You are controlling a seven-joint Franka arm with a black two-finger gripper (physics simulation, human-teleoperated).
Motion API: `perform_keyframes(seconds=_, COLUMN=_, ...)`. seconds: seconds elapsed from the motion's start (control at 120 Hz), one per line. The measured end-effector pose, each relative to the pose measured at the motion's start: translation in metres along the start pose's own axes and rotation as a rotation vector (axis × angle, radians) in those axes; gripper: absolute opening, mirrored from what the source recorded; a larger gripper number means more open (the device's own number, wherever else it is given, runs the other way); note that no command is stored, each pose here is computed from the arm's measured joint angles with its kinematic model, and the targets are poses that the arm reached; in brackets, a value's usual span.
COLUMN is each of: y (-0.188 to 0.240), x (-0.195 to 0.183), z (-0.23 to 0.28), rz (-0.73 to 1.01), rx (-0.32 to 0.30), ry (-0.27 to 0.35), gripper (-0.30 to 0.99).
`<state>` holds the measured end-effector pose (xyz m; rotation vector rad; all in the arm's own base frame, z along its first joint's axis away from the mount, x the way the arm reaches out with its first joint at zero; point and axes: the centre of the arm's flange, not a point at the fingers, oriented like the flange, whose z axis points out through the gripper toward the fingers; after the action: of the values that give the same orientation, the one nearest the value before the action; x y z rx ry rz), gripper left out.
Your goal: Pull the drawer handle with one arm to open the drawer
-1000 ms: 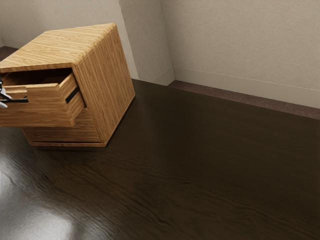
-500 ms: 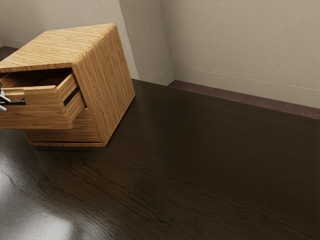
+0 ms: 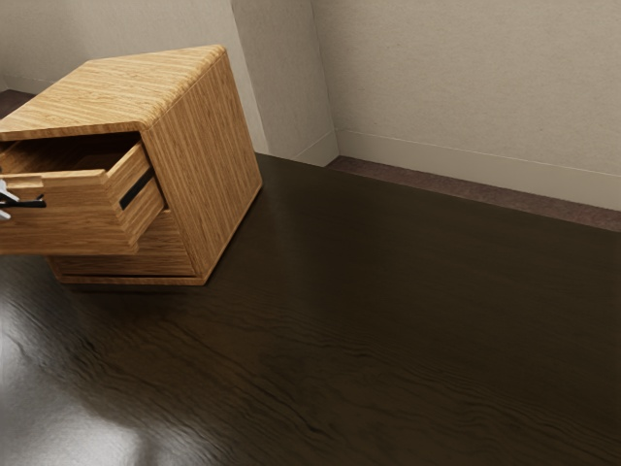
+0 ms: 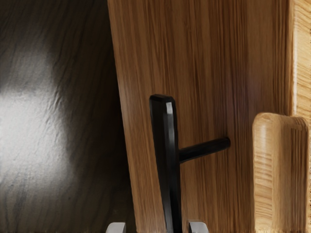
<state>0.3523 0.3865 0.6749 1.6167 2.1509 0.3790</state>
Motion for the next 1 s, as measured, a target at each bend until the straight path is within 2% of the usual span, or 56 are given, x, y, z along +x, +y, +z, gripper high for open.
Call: perform_keyframes(seconds=1.0, y=-0.029, x=-0.004, z=-0.012, rz=-0.007, rx=-0.012, ry=-0.033, gripper=0.08)
